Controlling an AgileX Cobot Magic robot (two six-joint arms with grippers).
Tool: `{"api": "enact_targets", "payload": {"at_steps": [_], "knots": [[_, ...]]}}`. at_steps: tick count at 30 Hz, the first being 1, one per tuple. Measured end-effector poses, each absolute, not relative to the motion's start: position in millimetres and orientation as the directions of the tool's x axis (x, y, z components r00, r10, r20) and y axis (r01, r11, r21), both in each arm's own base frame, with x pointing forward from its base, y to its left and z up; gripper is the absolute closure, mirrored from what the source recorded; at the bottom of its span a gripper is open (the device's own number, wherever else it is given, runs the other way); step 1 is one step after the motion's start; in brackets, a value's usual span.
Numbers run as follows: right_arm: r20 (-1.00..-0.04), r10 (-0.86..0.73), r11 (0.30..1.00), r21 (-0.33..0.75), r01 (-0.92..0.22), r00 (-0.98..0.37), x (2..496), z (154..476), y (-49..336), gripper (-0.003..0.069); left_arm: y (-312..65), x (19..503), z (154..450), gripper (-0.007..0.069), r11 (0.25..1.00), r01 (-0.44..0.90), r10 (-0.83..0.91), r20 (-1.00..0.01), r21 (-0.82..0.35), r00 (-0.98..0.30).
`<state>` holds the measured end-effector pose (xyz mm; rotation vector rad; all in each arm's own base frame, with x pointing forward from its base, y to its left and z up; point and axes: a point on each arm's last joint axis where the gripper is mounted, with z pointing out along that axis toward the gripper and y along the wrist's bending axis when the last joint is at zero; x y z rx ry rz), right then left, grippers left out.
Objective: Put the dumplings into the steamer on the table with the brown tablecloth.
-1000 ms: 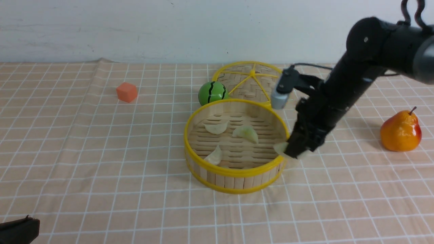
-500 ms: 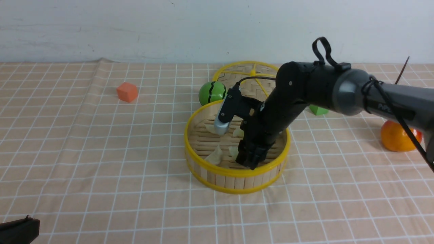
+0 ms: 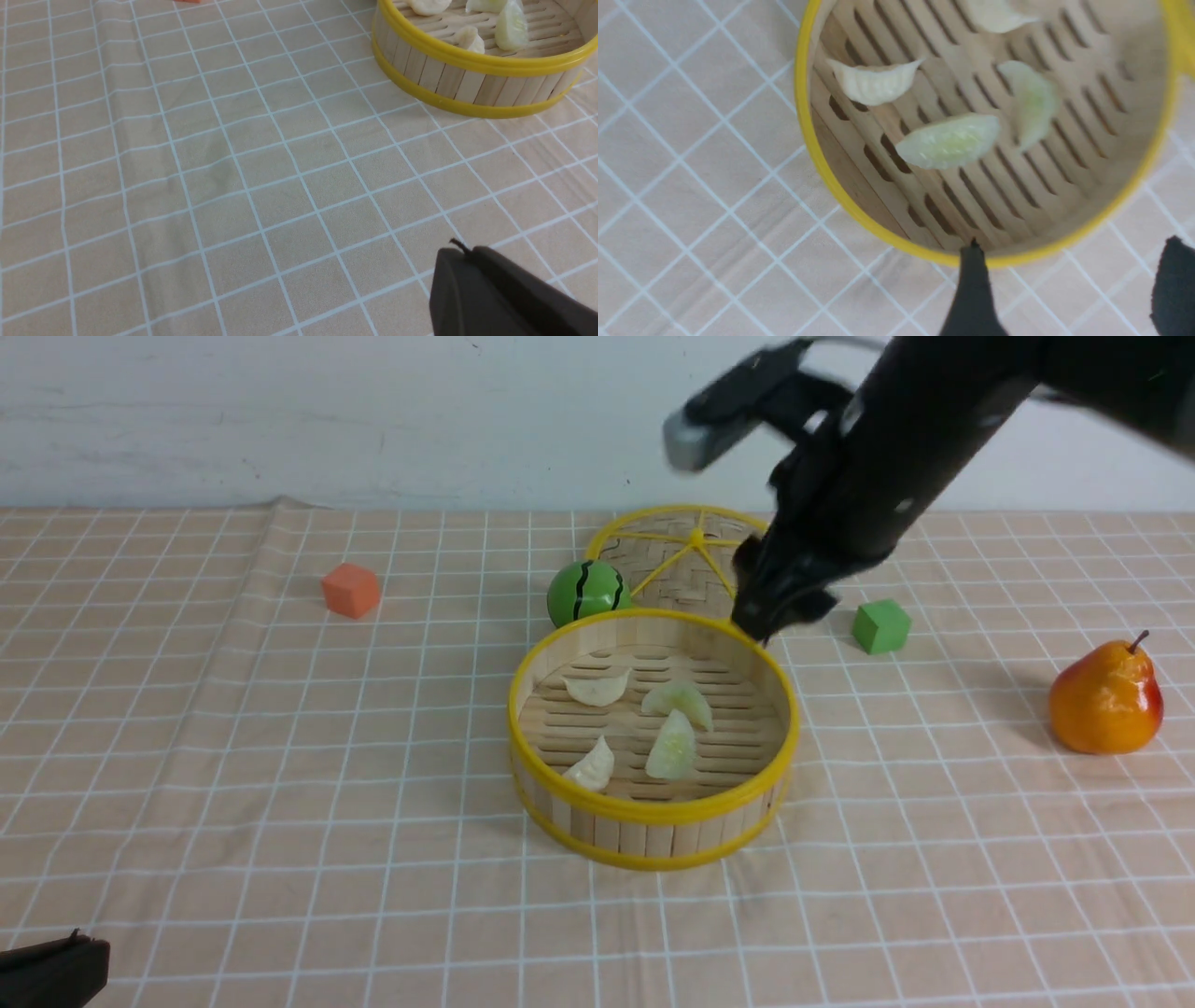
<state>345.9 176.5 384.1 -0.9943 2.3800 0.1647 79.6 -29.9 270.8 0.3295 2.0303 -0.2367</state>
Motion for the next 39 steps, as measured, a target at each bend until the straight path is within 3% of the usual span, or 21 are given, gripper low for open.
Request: {"api": "enact_targets", "payload": {"at_steps": [3,4,5,9,13,14,16,17,18,23,26,29,32,34,36,39], "knots": [[-0.634,-0.537,0.789,-0.144,-0.598,-0.556,301.6,446.9,147.9,0.0405,-29.9,79.6,270.8,0.0608,0.943,0.331,0.13,-0.888,-0.026,-0.442],[-0.641,-0.531,0.793,-0.145,-0.592,-0.554,299.0,450.0,146.3,0.0405,-29.9,79.6,270.8,0.0608,0.943,0.331,0.13,-0.888,-0.026,-0.442],[-0.671,-0.496,0.818,-0.149,-0.556,-0.551,281.5,465.5,135.5,0.0498,-29.9,79.6,270.8,0.0606,0.943,0.331,0.13,-0.888,-0.026,-0.442],[-0.703,-0.408,0.868,-0.101,-0.486,-0.583,235.5,475.8,111.1,0.0668,-29.9,79.6,270.8,0.0601,0.943,0.331,0.13,-0.888,-0.026,-0.442],[-0.665,-0.389,0.876,-0.054,-0.479,-0.637,208.5,450.7,100.2,0.0678,-29.9,79.6,270.8,0.0596,0.943,0.331,0.13,-0.888,-0.026,-0.442],[-0.664,-0.375,0.874,-0.023,-0.485,-0.646,196.9,427.5,97.4,0.0678,-29.9,79.6,270.8,0.0594,0.943,0.331,0.13,-0.888,-0.026,-0.442],[-0.671,-0.359,0.873,0.006,-0.488,-0.649,191.5,412.8,97.3,0.0678,-29.9,79.6,270.8,0.0593,0.943,0.331,0.13,-0.888,-0.026,-0.442],[-0.678,-0.314,0.87,0.074,-0.487,-0.665,181.9,377.6,97.7,0.0678,-29.9,79.6,270.8,0.0592,0.943,0.331,0.13,-0.888,-0.026,-0.442],[-0.677,-0.31,0.87,0.081,-0.486,-0.667,181.0,374.3,97.8,0.0678,-29.9,79.6,270.8,0.0592,0.943,0.331,0.13,-0.888,-0.026,-0.442],[-0.564,-0.217,0.869,0.26,-0.42,-0.797,159.7,291.6,98.7,0.0676,-29.9,79.6,270.8,0.0592,0.943,0.331,0.13,-0.888,-0.026,-0.442],[-0.469,-0.225,0.881,0.276,-0.384,-0.854,148.2,256.2,94.1,0.0675,-29.9,79.6,270.8,0.0587,0.943,0.331,0.13,-0.888,-0.026,-0.442],[-0.442,-0.247,0.889,0.25,-0.383,-0.862,142.4,241.9,89.6,0.0673,-29.9,79.6,270.8,0.0587,0.943,0.331,0.13,-0.888,-0.026,-0.442],[-0.536,-0.268,0.895,0.168,-0.413,-0.8,128.2,230.0,75.5,0.0671,-29.9,79.6,270.8,0.0585,0.943,0.331,0.13,-0.888,-0.026,-0.442],[-0.653,-0.257,0.895,0.117,-0.43,-0.713,119.0,228.6,66.5,0.067,-29.9,79.6,270.8,0.0581,0.943,0.331,0.13,-0.888,-0.026,-0.442],[-0.805,-0.217,0.899,0.055,-0.434,-0.552,105.4,222.5,53.8,0.0669,-29.9,79.6,270.9,0.0578,0.943,0.331,0.131,-0.888,-0.025,-0.441],[-0.94,-0.117,0.925,0.014,-0.379,-0.32,87.5,208.3,36.2,0.0669,-29.8,79.6,270.9,0.0578,0.943,0.331,0.132,-0.888,-0.024,-0.441]]}}
